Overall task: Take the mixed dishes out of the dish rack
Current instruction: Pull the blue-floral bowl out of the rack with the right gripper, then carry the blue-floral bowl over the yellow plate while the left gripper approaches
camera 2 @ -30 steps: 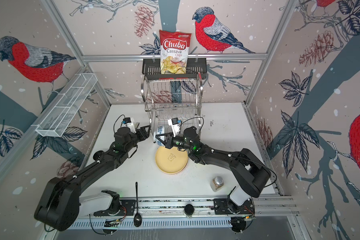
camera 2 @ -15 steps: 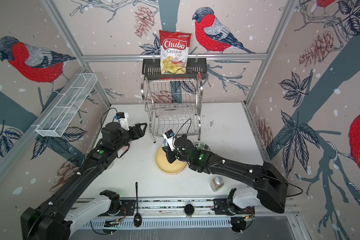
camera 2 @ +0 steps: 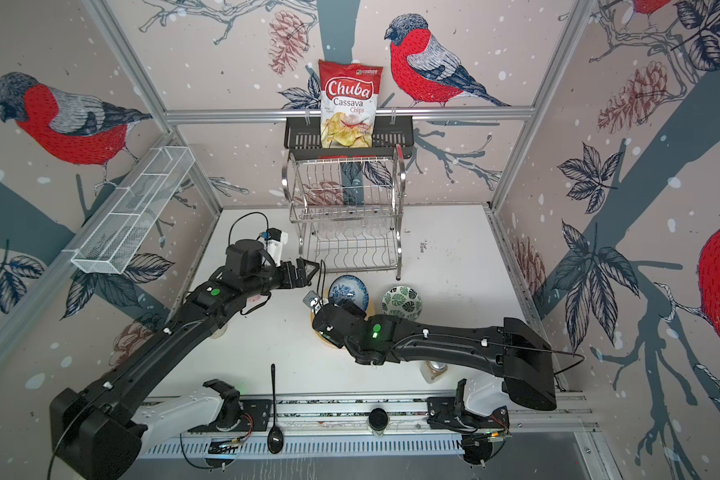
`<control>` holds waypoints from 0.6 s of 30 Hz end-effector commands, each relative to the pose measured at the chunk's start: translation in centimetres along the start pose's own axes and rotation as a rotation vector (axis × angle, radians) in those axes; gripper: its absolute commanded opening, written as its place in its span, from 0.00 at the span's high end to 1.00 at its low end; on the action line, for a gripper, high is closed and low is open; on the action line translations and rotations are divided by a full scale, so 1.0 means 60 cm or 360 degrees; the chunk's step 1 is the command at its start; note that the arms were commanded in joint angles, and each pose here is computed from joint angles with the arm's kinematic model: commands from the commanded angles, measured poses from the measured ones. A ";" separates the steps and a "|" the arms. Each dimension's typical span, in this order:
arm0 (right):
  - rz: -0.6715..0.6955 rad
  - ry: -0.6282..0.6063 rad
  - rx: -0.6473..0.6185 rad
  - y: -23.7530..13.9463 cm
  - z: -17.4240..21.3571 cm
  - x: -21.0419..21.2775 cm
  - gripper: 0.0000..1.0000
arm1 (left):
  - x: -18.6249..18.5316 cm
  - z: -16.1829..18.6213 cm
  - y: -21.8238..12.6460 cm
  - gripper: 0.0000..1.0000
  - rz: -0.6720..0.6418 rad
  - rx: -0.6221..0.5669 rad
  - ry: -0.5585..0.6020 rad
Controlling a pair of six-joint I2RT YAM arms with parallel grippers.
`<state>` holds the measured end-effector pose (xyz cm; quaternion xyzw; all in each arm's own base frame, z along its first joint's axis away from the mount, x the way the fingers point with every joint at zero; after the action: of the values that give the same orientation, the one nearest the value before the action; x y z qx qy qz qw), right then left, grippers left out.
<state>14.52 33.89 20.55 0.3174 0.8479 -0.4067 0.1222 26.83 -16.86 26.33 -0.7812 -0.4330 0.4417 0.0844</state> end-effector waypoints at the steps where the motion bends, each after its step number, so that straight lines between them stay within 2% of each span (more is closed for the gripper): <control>1: 0.0034 -0.0120 -0.0008 -0.005 -0.009 -0.002 1.00 | -0.013 0.012 0.001 0.02 0.0057 0.0076 0.0044; 6: -0.0129 -0.0214 -0.0013 -0.006 -0.023 0.019 1.00 | -0.019 0.022 0.000 0.02 0.0059 0.0111 0.0069; 12: -0.0376 -0.0298 0.0008 -0.008 -0.042 0.048 1.00 | -0.045 0.039 0.012 0.02 0.0171 0.0227 0.0096; 18: -0.0486 -0.0325 -0.0017 -0.026 -0.055 0.048 1.00 | -0.048 0.087 0.044 0.02 -0.0047 0.0454 0.0243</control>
<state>11.89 37.00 21.61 0.1643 0.8663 -0.4491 0.1441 24.12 -22.19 24.76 -0.8000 -0.3475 0.4519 0.1869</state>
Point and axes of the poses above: each gripper's point midway between its finger pads, its own y axis out along the fingers, its own x axis along the line the jaws close on, z = x × y, the point moved 5 cm from there along -y, back along the fingers, and after that the axes turned 8 degrees about -y, right-handed, at the moved point
